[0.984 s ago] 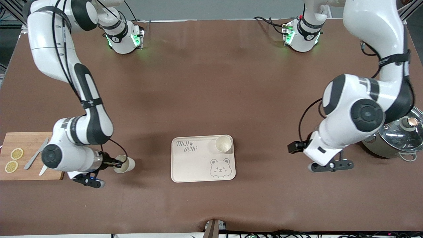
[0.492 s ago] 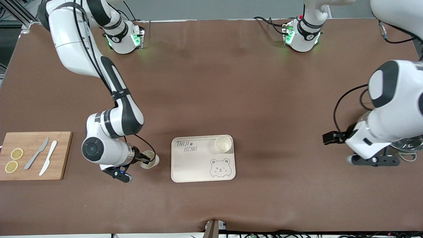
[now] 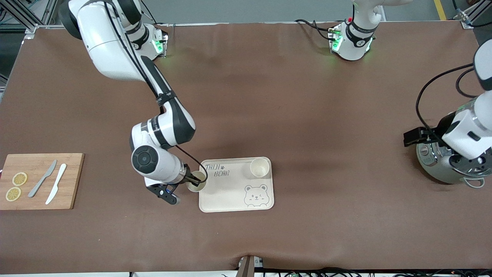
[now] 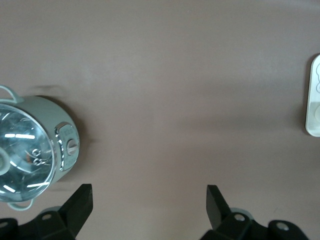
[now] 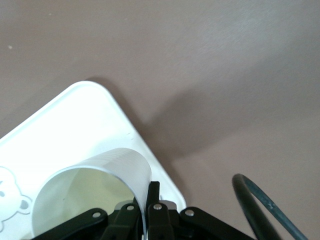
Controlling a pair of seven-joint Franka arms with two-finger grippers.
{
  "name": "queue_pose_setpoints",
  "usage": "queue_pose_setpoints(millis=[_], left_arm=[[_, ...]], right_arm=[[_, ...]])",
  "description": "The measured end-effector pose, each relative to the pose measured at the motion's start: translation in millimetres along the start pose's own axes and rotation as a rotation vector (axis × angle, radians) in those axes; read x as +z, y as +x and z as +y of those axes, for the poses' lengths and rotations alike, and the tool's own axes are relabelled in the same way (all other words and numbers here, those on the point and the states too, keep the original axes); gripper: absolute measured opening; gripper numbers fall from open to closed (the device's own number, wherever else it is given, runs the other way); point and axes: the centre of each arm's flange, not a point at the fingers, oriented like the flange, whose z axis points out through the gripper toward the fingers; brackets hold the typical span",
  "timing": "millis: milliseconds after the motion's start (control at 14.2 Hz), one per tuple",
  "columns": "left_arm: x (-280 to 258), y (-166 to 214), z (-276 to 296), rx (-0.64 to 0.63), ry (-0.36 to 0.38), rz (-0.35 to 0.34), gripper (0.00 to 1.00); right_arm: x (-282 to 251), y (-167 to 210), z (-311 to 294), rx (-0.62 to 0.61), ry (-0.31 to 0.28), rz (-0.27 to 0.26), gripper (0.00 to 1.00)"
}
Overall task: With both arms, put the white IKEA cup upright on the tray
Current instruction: 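Carry the cup with the right gripper onto the tray while the left gripper withdraws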
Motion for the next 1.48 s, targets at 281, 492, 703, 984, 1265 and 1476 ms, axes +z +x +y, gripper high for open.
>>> queue_pose_setpoints(millis=[281, 492, 703, 984, 1265, 1476], left_arm=[[-19, -31, -7, -0.006, -0.011, 0.004, 1.0], [-34, -59, -6, -0.004, -0.007, 0.013, 1.0], [-41, -79, -6, -0.004, -0.003, 0.015, 1.0], [-44, -85, -8, -0.008, -0.002, 0.018, 1.0], [-44, -85, -12, -0.014, -0.003, 0.019, 1.0], [-46, -85, -12, -0.014, -0.003, 0.023, 1.0]], right_arm=[[21, -12, -12, 0.024, 0.023, 0.02, 0.03], [41, -22, -20, 0.027, 0.031, 0.026, 0.03], [52, -28, -25, 0.036, 0.04, 0.033, 0.03], [54, -28, -25, 0.04, 0.041, 0.034, 0.03], [54, -28, -25, 0.041, 0.042, 0.035, 0.35], [48, -26, -28, 0.039, 0.053, 0.042, 0.69]])
